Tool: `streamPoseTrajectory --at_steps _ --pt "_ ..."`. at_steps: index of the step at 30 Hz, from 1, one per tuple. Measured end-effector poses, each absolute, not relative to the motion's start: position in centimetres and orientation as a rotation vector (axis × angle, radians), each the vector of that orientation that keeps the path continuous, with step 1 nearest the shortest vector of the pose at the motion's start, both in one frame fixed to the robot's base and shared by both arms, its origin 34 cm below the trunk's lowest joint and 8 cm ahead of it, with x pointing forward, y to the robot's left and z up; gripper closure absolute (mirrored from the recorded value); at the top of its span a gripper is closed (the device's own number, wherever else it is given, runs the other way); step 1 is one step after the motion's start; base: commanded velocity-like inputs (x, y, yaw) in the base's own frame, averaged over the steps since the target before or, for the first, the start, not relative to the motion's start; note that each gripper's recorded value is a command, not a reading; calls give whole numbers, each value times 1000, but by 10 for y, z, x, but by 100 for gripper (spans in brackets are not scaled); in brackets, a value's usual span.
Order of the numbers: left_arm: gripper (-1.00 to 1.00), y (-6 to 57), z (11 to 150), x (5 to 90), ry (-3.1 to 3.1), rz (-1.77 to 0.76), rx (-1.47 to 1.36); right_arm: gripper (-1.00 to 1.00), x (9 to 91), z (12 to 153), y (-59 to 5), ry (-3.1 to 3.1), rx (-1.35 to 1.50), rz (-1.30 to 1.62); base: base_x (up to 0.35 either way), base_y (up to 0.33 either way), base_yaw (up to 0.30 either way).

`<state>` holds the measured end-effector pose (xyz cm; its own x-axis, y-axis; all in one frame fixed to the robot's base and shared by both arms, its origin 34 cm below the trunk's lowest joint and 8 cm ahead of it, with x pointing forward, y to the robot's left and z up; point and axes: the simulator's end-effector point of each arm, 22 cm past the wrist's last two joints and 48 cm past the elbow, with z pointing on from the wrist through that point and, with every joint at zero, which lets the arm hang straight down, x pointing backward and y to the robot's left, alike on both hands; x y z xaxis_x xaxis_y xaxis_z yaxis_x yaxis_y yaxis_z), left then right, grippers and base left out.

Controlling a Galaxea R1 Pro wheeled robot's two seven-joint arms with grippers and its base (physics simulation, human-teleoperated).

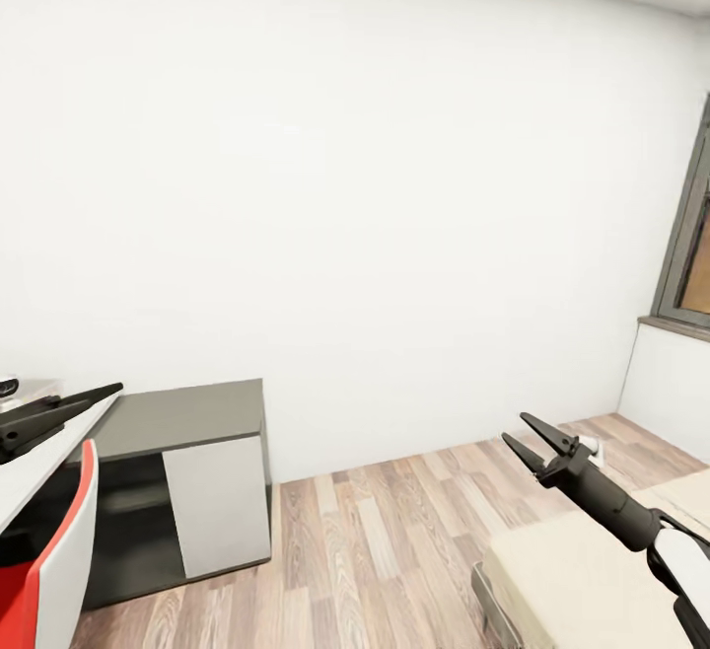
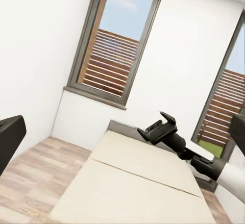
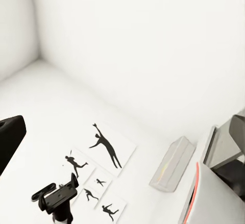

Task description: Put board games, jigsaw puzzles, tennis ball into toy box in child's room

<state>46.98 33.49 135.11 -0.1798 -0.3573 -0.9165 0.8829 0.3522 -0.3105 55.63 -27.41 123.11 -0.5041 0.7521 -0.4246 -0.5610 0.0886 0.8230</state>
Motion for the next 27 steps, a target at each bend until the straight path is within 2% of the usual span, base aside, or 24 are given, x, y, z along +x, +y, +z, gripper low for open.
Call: streamPoseTrajectory --at_steps 15,20,27 --pt "-100 335 1354 467 1306 -1203 543 -100 560 1231 -277 1334 217 1580 0 0 -272" --pt "-100 335 1354 467 1304 -1203 545 -100 586 1175 -282 1582 363 1387 0 0 -256" --pt "-100 329 1342 474 1360 -1192 547 -100 602 1123 -259 1869 410 1155 0 0 -63"
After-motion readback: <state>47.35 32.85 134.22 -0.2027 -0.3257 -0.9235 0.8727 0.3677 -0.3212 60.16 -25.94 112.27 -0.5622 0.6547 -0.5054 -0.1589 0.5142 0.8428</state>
